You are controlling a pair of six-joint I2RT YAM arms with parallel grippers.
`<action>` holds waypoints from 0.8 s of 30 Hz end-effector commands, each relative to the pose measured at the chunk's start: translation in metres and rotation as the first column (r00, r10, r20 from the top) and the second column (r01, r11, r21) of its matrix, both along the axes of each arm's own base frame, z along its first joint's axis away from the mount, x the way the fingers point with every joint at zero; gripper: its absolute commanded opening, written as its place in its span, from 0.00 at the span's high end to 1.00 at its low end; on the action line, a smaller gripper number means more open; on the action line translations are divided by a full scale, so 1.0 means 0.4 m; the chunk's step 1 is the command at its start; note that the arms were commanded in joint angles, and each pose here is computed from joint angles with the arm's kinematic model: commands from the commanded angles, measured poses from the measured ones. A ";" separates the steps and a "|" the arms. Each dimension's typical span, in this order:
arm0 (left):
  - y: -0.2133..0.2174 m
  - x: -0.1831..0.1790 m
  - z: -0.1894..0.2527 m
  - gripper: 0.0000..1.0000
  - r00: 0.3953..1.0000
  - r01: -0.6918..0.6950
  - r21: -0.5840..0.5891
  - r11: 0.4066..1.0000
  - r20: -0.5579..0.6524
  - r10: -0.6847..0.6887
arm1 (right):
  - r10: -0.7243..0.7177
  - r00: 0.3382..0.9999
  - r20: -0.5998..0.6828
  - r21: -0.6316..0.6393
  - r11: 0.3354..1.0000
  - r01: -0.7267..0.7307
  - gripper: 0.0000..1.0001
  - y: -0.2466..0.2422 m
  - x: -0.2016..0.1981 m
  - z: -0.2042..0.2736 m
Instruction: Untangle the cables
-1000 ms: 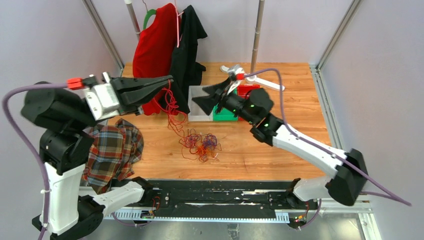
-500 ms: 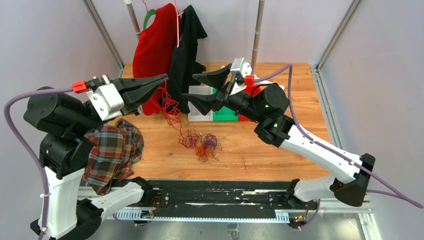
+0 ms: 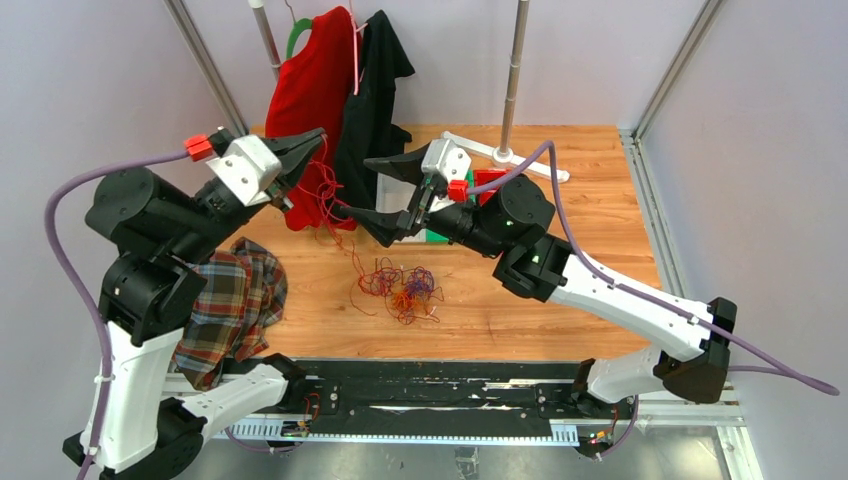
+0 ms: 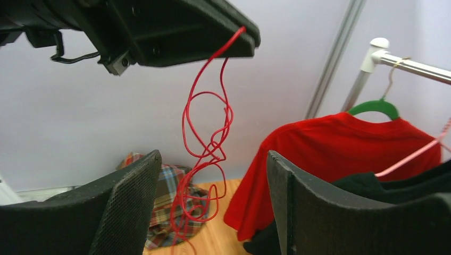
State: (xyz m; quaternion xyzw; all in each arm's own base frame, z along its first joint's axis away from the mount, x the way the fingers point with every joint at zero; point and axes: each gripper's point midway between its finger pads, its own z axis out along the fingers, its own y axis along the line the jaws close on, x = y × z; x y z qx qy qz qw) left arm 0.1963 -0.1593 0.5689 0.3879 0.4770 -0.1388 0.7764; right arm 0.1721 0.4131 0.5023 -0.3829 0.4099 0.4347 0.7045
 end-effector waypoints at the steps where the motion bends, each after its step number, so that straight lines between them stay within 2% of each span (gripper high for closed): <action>1: 0.042 0.064 -0.045 1.00 0.988 -0.156 0.051 0.986 -0.010 0.157 | -0.099 0.992 0.083 0.015 0.995 0.098 0.28 -0.041 0.010 0.050; 11: 0.034 0.071 -0.084 1.00 0.988 -0.146 0.086 0.985 -0.030 0.150 | -0.054 0.996 0.073 -0.065 0.996 0.058 0.31 0.056 0.034 0.058; 17: 0.032 0.063 -0.082 1.00 0.990 -0.134 0.088 0.987 -0.023 0.136 | -0.100 0.994 0.045 -0.131 0.986 0.105 0.40 0.102 0.080 0.026; 19: 0.024 0.053 -0.081 1.00 0.994 -0.107 0.081 0.991 -0.029 0.110 | -0.129 0.991 0.041 -0.138 0.981 0.134 0.51 0.109 0.098 0.024; 20: 0.020 0.047 -0.082 1.00 0.995 -0.092 0.078 0.993 -0.033 0.094 | -0.156 0.987 0.043 -0.138 0.977 0.160 0.60 0.109 0.113 0.027; 21: 0.013 0.038 -0.084 1.00 0.997 -0.069 0.078 0.995 -0.037 0.072 | -0.192 0.980 0.060 -0.143 0.969 0.199 0.73 0.105 0.129 0.030; 22: 0.007 0.029 -0.086 1.00 0.998 -0.048 0.079 0.996 -0.041 0.052 | -0.244 0.967 0.075 -0.144 0.957 0.252 0.89 0.092 0.150 0.038; 23: 0.004 0.023 -0.089 1.00 0.998 -0.034 0.079 0.996 -0.045 0.038 | -0.297 0.951 0.088 -0.144 0.941 0.307 0.98 0.079 0.172 0.041; 24: 0.002 0.018 -0.092 1.00 0.999 -0.026 0.079 0.997 -0.044 0.029 | -0.349 0.933 0.092 -0.136 0.924 0.359 0.99 0.059 0.192 0.047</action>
